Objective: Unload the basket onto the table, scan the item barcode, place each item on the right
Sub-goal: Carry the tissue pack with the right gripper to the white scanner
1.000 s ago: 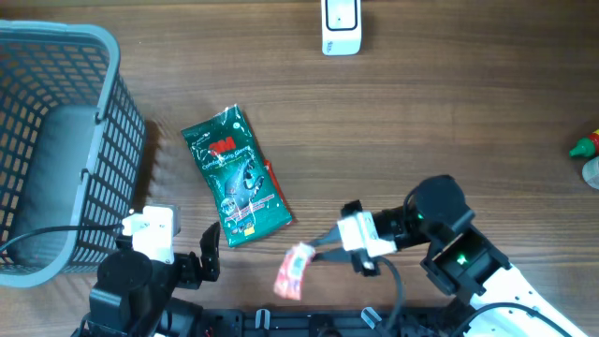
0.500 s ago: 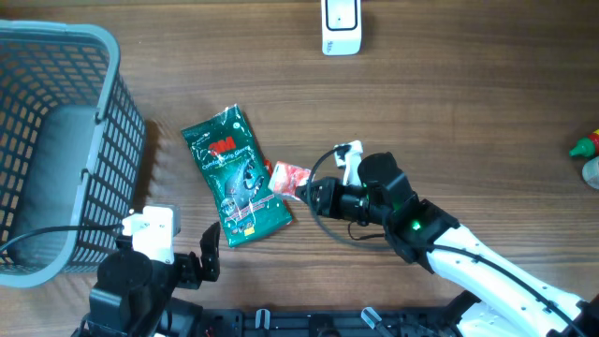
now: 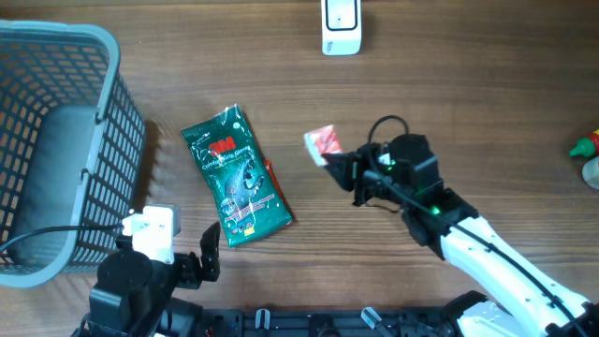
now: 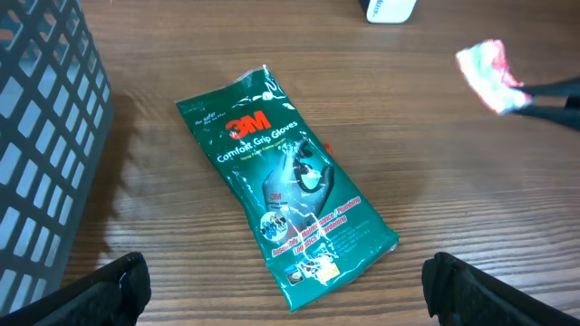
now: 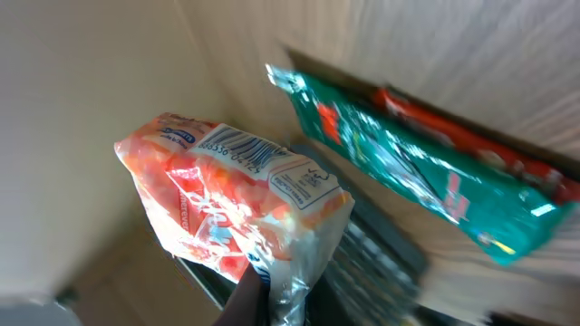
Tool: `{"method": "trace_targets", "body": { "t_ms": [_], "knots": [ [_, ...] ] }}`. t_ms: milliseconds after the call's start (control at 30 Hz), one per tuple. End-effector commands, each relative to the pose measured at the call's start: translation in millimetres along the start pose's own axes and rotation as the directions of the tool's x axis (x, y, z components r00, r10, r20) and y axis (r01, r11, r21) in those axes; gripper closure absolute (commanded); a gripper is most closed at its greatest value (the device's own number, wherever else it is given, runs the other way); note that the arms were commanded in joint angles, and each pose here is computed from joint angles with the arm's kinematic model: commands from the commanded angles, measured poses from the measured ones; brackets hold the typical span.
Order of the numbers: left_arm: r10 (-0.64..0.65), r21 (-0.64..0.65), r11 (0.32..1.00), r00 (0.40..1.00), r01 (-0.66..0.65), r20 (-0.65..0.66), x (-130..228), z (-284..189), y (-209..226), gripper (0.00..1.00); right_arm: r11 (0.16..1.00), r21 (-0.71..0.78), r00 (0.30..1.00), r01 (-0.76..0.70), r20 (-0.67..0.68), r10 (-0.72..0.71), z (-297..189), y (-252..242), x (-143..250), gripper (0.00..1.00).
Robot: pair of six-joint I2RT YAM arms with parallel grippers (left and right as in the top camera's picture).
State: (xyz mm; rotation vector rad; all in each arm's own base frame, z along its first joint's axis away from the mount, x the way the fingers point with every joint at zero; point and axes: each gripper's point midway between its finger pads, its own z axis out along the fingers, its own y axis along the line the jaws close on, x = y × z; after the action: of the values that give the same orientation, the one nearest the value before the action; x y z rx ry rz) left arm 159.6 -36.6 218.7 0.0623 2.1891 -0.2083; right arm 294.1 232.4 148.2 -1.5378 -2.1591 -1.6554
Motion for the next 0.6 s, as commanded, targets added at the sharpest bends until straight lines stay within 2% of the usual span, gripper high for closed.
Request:
{"method": "trace_targets", "body": {
  "t_ms": [0,133,267,567],
  "knots": [
    [-0.009,0.007,1.000,1.000,0.009,0.008,-2.6,-1.9,-1.1,0.00,0.990,-0.099,0.992,-0.096,0.071,0.104,-4.6,23.6,-22.2,0.93],
    [-0.009,0.007,1.000,1.000,0.009,0.008,-2.7,-1.9,-1.1,0.00,0.967,-0.250,0.995,-0.049,0.078,0.070,0.8,59.9,-38.1,0.93],
    [-0.009,0.007,1.000,1.000,0.009,0.008,-2.7,-1.9,-1.1,0.00,0.948,-0.317,0.993,-0.033,0.100,0.068,20.2,73.7,-65.8,0.95],
    [-0.009,0.007,1.000,1.000,0.009,0.008,-2.7,-1.9,-1.1,0.00,0.929,-0.371,0.994,-0.015,0.099,0.055,102.3,144.2,-111.7,0.94]
  ]
}}
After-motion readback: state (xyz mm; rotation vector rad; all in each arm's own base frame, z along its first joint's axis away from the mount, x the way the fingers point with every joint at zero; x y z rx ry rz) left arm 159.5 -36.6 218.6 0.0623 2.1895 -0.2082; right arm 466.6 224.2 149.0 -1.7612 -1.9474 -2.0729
